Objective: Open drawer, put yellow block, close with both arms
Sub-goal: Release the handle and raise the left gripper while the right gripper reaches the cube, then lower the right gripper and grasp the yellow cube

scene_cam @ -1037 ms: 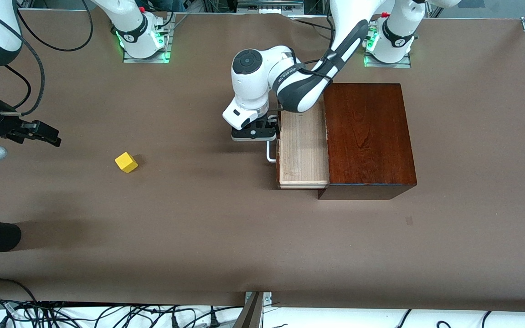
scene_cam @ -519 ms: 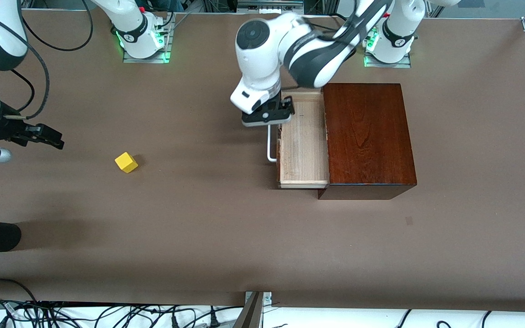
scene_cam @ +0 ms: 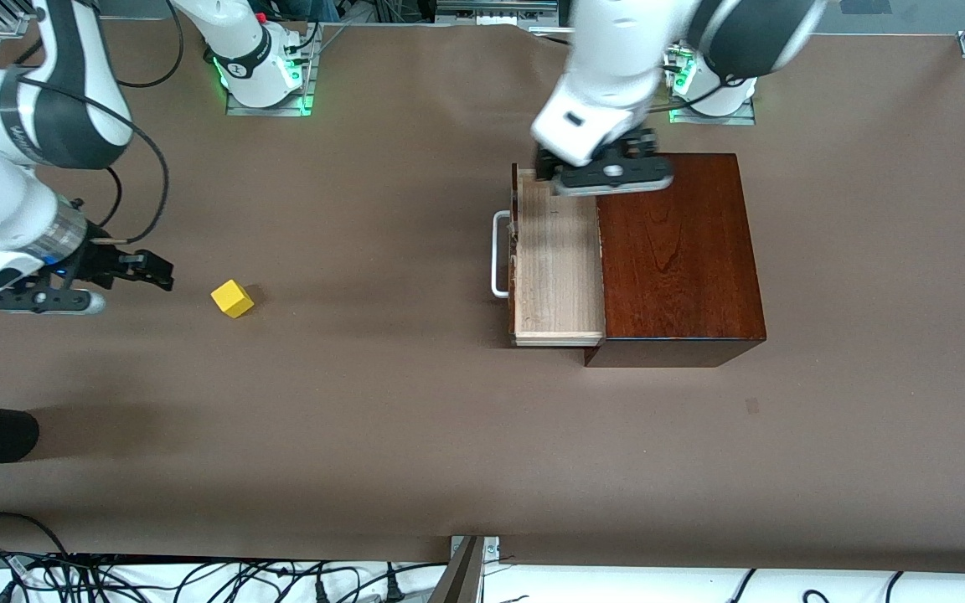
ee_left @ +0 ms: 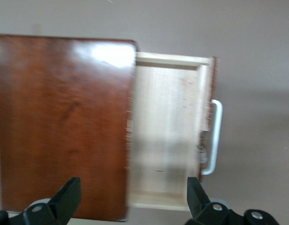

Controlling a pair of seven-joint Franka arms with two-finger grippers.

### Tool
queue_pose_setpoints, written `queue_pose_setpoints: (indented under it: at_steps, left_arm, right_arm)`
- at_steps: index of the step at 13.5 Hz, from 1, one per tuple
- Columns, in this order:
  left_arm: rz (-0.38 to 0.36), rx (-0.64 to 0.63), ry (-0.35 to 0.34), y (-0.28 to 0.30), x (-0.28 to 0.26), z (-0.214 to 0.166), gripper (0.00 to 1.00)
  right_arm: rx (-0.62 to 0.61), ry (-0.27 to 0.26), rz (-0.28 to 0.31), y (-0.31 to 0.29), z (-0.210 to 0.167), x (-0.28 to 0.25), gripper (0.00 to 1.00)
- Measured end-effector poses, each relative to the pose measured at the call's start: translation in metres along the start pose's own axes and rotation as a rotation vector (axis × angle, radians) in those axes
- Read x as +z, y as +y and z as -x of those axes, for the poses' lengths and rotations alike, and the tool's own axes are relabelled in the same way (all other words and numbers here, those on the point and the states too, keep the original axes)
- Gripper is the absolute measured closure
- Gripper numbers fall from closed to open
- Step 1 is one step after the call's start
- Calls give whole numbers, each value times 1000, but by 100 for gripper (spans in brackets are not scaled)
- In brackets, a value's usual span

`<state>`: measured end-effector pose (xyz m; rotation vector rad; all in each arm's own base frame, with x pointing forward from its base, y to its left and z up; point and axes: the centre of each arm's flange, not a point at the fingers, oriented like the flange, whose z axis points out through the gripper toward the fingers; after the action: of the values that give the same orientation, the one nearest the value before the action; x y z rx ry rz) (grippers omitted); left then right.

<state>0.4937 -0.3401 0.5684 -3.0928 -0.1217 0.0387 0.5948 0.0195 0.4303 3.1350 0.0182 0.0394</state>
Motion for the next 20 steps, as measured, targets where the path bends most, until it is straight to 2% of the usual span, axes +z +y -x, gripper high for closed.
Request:
queue_pose_setpoints:
  at_steps: [4, 6, 9, 16, 20]
  left_arm:
    - [6, 21, -12, -113, -39, -26, 0]
    - [10, 19, -4, -157, -46, -39, 0]
    - [13, 54, -6, -212, -46, -52, 0]
    - [19, 68, -15, -274, -45, -57, 0]
    - [28, 52, -17, -300, -44, -62, 0]
  right_arm:
    - [-131, -7, 0, -1, 15, 42, 0]
    - [-206, -20, -1, -1, 21, 54, 0]
    - [-324, -13, -1, 0, 32, 77, 0]
    - [-568, 7, 8, 1, 55, 137, 0]
    - [-614, 22, 19, 1, 61, 175, 0]
